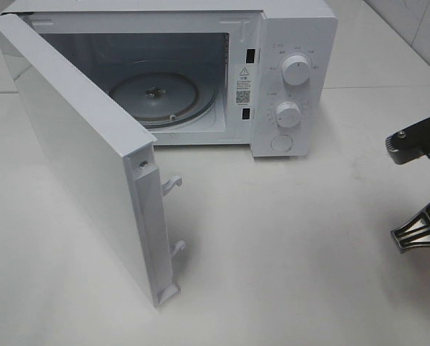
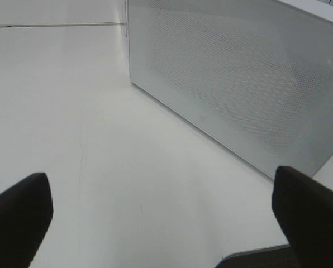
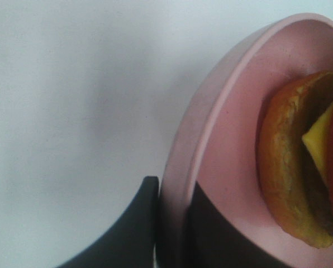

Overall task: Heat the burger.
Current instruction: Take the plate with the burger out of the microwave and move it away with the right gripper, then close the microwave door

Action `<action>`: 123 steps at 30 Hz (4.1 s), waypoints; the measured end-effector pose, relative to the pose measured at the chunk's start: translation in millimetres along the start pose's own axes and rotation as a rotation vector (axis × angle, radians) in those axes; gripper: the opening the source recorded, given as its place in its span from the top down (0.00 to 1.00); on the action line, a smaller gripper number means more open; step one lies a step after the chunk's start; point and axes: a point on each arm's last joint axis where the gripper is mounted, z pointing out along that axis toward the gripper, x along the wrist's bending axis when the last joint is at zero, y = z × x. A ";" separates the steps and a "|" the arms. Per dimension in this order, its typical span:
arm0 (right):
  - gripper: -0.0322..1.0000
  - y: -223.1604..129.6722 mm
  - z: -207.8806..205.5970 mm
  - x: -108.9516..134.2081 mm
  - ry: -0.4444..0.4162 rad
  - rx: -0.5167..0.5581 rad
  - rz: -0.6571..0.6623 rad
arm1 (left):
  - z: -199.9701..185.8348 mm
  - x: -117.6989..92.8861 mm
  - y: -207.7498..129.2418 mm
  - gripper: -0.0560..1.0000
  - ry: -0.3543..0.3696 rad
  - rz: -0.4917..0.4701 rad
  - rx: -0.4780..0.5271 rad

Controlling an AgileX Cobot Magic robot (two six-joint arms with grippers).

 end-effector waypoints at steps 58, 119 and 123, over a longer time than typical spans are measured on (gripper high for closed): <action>0.47 11.5 51.9 50.5 0.017 0.108 0.051 | 0.0 0.6 0.0 0.01 0.007 0.004 0.000; 0.23 -111.2 -111.4 -82.6 0.570 -0.462 0.166 | 0.0 0.7 0.0 0.01 0.008 0.004 0.000; 0.23 -136.2 -101.9 -79.5 0.534 -0.498 0.248 | 0.0 0.7 0.0 0.01 0.008 0.004 0.000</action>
